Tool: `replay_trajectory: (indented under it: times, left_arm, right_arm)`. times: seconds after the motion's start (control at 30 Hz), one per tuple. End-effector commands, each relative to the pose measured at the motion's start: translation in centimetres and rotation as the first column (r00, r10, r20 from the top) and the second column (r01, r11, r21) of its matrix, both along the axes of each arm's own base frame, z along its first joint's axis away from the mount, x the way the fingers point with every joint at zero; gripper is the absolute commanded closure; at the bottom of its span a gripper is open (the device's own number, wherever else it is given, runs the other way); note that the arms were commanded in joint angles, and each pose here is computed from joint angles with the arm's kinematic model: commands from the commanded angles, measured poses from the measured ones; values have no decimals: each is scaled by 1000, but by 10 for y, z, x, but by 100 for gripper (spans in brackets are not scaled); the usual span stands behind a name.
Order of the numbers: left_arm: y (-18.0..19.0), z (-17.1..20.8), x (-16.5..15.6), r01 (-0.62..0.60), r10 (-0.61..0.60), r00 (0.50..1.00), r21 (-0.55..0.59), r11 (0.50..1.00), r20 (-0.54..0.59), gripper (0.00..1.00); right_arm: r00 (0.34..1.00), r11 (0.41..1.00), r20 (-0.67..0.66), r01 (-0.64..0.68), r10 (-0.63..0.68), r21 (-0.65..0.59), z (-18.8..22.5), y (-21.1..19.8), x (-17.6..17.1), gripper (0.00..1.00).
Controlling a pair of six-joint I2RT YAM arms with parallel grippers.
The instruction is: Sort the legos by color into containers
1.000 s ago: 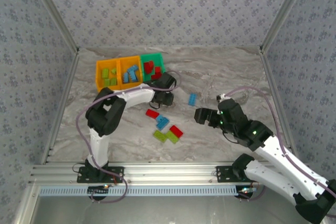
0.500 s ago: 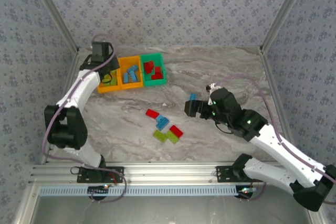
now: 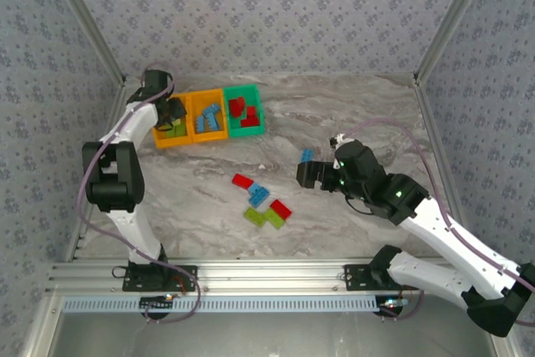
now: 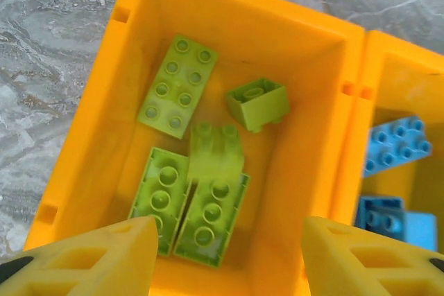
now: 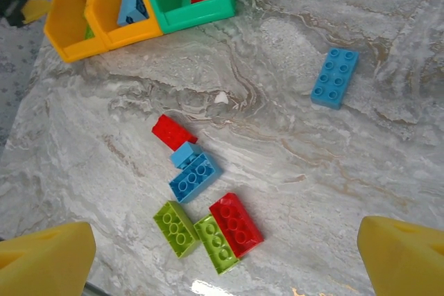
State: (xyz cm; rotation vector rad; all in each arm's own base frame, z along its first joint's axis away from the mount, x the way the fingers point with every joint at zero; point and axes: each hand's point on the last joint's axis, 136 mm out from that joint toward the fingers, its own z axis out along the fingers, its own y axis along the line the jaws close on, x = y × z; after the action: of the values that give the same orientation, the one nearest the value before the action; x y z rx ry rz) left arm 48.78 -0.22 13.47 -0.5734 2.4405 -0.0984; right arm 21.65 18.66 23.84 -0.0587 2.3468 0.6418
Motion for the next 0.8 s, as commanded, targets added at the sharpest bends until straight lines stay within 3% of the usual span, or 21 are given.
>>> replay_trajectory:
  times: [0.0,0.2,0.3,0.37,0.5,0.6,0.67,0.77]
  left_arm:
    - [-29,71,-23,73,-61,988,-80,994,144,43]
    - [-116,136,-111,332,-304,901,-40,943,308,43]
    - [-164,152,-163,513,-495,808,33,858,320,42]
    - [-193,151,-200,641,-634,721,77,763,279,42]
    - [-224,135,-276,853,-869,479,168,494,125,41]
    - [-231,120,-324,941,-955,293,165,295,40,36]
    - [-229,112,-341,960,-973,228,159,229,21,31]
    - [-221,106,-351,966,-980,200,161,200,17,23]
  right_arm:
    - [999,997,-18,44,-45,-62,-16,-9,2,1]
    - [994,987,-79,66,-78,-146,-46,-7,32,0]
    - [984,982,-140,83,-108,-172,-68,-3,54,0]
    - [983,979,-155,72,-103,-192,-81,3,77,0]
    - [962,959,-218,108,-168,-263,-117,1,116,2]
    - [946,948,-249,130,-207,-292,-141,-2,140,6]
    - [931,945,-293,130,-220,-300,-163,-3,150,9]
    - [917,945,-323,135,-233,-298,-178,2,168,15]
